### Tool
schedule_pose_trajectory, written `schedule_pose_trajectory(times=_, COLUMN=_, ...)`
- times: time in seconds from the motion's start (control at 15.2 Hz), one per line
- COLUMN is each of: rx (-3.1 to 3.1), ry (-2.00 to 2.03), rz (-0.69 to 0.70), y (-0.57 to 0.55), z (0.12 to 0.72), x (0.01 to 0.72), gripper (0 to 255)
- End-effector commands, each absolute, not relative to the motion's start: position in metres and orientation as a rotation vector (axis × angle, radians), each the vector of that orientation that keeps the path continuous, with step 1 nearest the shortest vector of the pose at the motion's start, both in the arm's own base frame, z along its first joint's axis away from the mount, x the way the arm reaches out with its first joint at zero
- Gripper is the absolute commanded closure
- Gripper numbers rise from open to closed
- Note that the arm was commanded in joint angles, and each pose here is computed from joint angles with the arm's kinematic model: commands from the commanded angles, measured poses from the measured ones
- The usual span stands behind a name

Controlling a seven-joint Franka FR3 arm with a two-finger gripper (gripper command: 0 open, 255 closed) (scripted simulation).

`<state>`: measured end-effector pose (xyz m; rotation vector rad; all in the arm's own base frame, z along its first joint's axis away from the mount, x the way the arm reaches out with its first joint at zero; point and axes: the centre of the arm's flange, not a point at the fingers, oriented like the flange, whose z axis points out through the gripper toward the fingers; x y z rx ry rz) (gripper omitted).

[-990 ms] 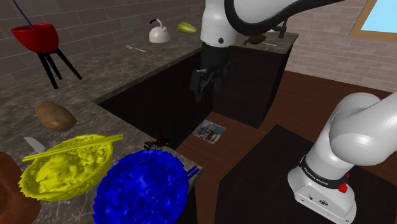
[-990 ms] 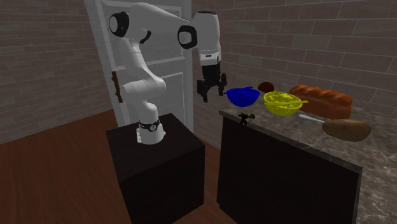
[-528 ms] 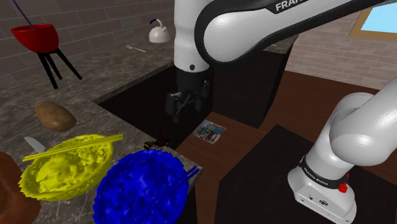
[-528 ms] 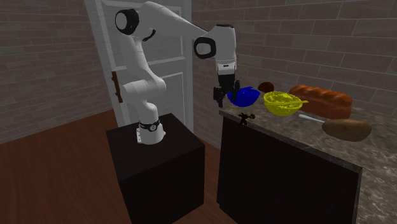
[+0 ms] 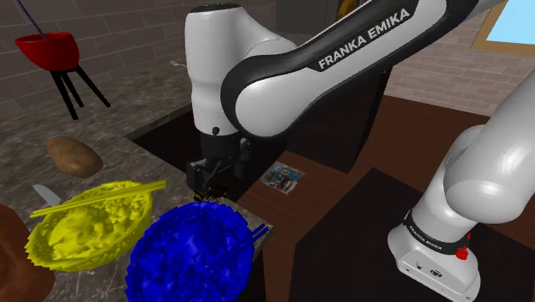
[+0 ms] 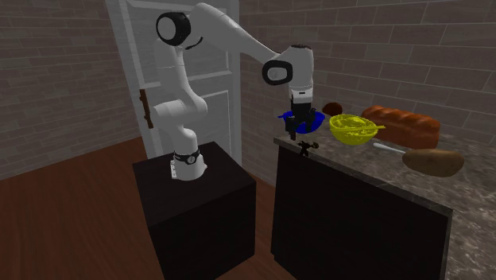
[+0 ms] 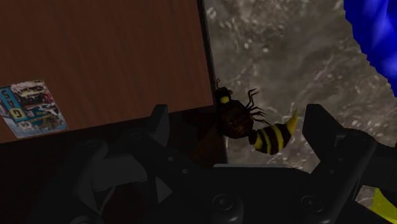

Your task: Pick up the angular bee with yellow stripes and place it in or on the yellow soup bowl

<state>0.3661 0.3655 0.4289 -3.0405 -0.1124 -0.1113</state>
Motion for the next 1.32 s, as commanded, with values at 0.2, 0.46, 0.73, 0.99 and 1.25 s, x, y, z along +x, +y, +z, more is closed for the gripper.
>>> schedule_pose_trajectory(times=0.2, rx=-3.039, ry=-0.112, rz=-0.111, y=0.373, z=0.403, x=0.368, gripper=0)
schedule_pose_trajectory(times=0.46, rx=-3.039, ry=-0.112, rz=-0.111, y=0.374, z=0.389, x=0.369, gripper=0)
schedule_pose_trajectory(times=0.73, rx=-3.039, ry=-0.112, rz=-0.111, y=0.374, z=0.389, x=0.369, gripper=0)
schedule_pose_trajectory(times=0.99, rx=-3.039, ry=-0.112, rz=-0.111, y=0.374, z=0.389, x=0.369, gripper=255)
schedule_pose_trajectory(times=1.25, rx=-3.039, ry=-0.112, rz=-0.111, y=0.374, z=0.389, x=0.369, gripper=255)
